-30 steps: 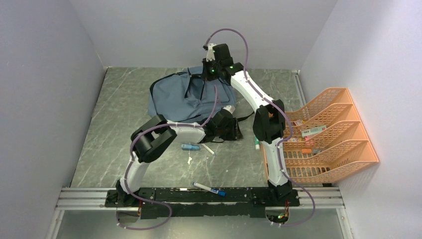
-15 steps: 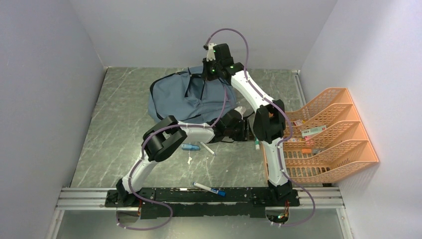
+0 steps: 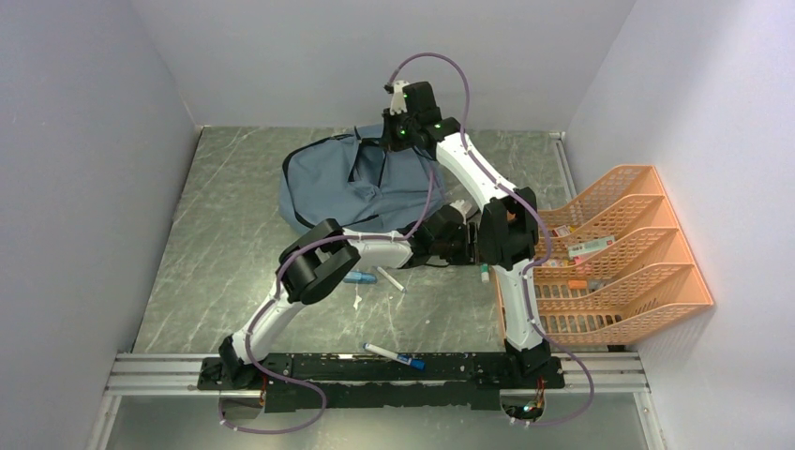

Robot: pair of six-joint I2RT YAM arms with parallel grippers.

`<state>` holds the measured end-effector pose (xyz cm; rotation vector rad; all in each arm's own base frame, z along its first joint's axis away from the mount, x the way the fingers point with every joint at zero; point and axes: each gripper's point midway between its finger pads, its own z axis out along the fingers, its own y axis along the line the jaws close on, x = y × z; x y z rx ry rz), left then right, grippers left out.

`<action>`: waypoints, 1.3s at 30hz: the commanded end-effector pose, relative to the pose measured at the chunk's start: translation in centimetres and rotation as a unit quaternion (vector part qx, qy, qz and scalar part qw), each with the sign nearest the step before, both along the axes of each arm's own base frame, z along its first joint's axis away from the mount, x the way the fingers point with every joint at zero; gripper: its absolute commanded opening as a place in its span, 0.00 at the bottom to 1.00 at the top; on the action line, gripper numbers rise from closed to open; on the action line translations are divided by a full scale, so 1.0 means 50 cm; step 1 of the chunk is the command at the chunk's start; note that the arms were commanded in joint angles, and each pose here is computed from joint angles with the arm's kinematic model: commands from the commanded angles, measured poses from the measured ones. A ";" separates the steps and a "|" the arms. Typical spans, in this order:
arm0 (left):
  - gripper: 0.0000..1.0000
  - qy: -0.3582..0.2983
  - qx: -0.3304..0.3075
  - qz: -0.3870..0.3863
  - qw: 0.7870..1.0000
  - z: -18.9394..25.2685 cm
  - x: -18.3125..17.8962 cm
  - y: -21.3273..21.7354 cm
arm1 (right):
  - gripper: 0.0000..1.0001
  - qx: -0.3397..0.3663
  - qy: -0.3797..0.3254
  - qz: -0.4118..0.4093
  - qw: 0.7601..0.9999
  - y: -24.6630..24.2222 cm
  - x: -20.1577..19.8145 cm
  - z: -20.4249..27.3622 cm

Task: Pack the student bag
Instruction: Pick up the stationery from the center of the board.

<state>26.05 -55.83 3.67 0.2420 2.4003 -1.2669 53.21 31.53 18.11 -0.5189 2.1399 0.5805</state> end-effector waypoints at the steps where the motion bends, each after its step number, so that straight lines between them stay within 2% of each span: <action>1: 0.56 0.027 0.029 -0.016 0.999 -0.050 -0.033 -0.007 | 0.00 0.022 -0.052 -0.019 0.998 -0.028 0.032 0.082; 17: 0.49 0.050 -0.030 -0.043 0.997 -0.059 -0.071 -0.029 | 0.00 0.024 -0.045 -0.018 0.999 -0.029 0.029 0.071; 39: 0.46 0.045 -0.124 -0.093 0.987 -0.031 -0.095 -0.062 | 0.00 0.023 -0.036 -0.012 0.999 -0.025 0.025 0.055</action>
